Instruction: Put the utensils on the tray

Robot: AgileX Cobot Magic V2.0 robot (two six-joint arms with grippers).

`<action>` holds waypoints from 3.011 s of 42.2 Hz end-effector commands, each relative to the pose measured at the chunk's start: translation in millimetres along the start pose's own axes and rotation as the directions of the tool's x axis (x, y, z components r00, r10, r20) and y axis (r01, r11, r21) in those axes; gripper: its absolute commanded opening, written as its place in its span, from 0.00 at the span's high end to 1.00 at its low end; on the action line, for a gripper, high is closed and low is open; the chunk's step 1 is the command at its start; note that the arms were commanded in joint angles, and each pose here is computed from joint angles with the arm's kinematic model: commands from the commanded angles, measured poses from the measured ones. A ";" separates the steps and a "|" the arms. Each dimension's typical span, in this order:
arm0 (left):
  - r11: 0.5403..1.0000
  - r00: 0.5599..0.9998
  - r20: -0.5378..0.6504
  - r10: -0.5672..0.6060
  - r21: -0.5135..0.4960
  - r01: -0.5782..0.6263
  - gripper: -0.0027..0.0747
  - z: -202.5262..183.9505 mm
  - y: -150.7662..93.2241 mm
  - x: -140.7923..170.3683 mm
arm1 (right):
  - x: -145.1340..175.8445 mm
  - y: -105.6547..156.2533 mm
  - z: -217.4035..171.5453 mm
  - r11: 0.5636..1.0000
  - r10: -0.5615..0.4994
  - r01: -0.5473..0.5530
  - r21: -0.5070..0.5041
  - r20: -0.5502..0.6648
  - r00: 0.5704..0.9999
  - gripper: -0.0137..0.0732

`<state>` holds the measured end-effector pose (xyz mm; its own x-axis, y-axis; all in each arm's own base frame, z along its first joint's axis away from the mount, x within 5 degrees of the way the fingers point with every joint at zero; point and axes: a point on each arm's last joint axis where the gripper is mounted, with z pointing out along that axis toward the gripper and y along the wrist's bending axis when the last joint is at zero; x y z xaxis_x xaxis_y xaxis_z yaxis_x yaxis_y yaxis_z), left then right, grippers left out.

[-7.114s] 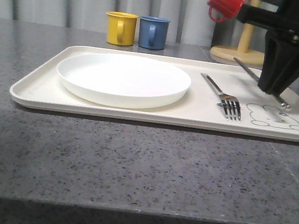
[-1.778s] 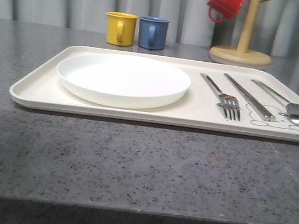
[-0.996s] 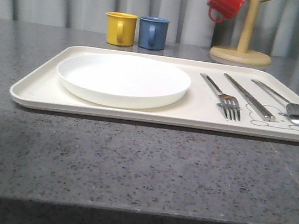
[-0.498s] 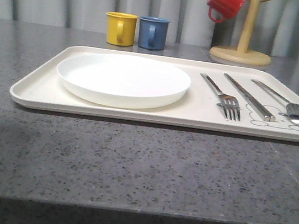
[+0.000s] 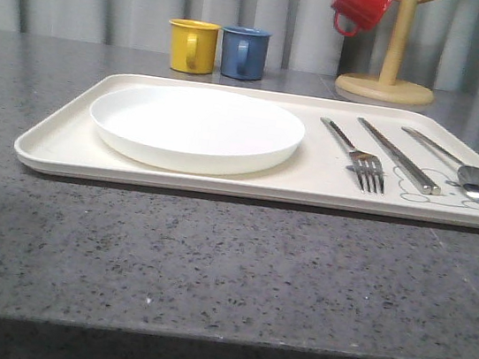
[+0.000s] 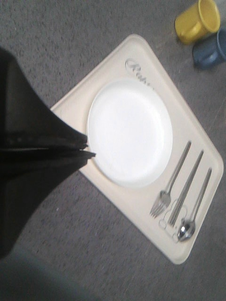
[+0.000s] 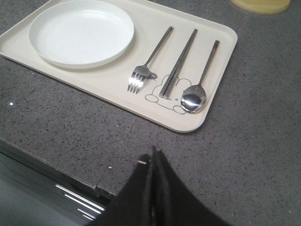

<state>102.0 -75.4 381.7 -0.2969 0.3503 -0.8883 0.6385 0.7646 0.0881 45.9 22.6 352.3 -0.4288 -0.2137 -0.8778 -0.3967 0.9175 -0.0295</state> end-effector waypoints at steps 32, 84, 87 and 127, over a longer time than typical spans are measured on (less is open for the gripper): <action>0.829 0.850 0.527 -0.007 -0.472 0.300 0.99 6.8 9.5 188.1 | -11.6 -0.4 -3.2 1.000 -0.004 0.004 0.004 0.076 0.997 0.92; 0.809 0.849 0.529 0.006 -0.502 0.307 0.99 3.9 9.3 189.9 | -11.5 -0.4 -2.8 1.000 -0.004 0.003 0.003 0.071 0.997 0.92; 0.809 0.849 0.529 0.006 -0.502 0.307 0.99 3.9 9.3 189.9 | -11.5 -0.4 -2.8 1.000 -0.004 0.003 0.003 0.071 0.997 0.92; 0.809 0.849 0.529 0.006 -0.502 0.307 0.99 3.9 9.3 189.9 | 56.3 -12.3 25.2 0.961 -0.025 -0.108 0.254 0.472 0.881 0.92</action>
<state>56.0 -4.6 208.0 0.0420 0.0340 -0.9985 0.0777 0.9963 0.0372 43.9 11.7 295.6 -0.1705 -0.0794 -0.9821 -0.2068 0.9774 -0.0432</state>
